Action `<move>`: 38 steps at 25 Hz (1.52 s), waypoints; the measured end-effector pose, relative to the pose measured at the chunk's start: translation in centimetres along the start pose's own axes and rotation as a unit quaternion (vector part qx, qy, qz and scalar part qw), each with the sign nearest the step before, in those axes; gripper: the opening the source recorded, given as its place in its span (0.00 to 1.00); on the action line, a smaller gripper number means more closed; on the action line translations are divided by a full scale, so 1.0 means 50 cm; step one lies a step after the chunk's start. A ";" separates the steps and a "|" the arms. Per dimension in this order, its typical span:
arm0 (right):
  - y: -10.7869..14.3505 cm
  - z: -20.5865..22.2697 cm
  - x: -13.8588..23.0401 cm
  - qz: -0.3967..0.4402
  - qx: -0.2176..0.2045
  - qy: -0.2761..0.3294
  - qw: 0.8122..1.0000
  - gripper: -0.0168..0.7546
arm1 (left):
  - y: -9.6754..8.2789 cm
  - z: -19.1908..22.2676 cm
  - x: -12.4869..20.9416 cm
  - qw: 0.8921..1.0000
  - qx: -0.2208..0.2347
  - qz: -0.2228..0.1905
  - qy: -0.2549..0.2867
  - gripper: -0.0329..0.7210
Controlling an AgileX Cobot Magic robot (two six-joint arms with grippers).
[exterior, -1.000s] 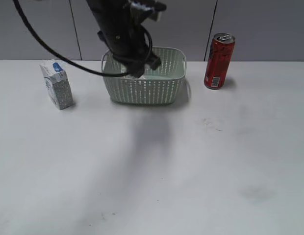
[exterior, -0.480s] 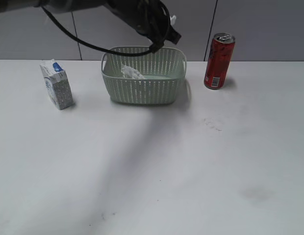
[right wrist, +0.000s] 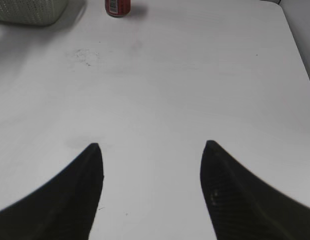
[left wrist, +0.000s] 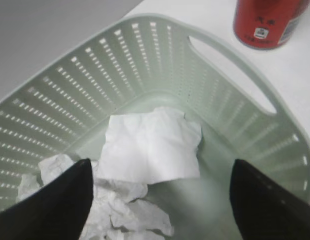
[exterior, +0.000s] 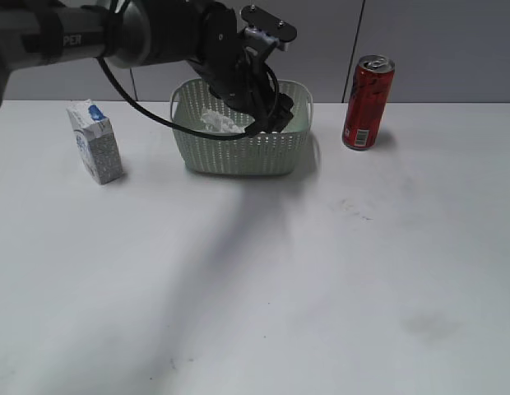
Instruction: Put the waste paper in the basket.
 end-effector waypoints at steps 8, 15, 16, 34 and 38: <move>0.000 0.000 0.000 0.000 0.000 0.000 1.000 0.72 | 0.036 -0.120 0.008 0.997 0.017 -0.044 0.062 0.88; 0.000 0.000 0.000 0.002 0.000 0.000 1.000 0.78 | 0.136 -0.240 0.069 0.987 0.012 -0.100 0.128 0.85; 0.000 0.000 0.000 0.003 0.000 0.000 1.000 0.78 | 0.153 -0.256 0.084 0.984 0.010 -0.112 0.140 0.84; -0.007 0.000 0.000 0.040 0.014 -0.001 0.999 0.78 | 0.238 -0.464 0.242 0.958 -0.037 -0.226 0.173 0.83; -0.007 0.000 0.000 0.041 0.014 -0.001 0.999 0.78 | 0.203 -0.516 0.269 0.957 -0.042 -0.227 0.178 0.83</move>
Point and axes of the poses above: a point on each arm's last joint axis where the gripper is mounted, z pointing out along that axis toward the gripper, y along the wrist's bending axis when the last joint is at zero, x = y × z, the point moved 4 cm from there along z, pointing out along that axis toward the gripper, and after that the axes turned 6 degrees about z, right-handed, at the moved point
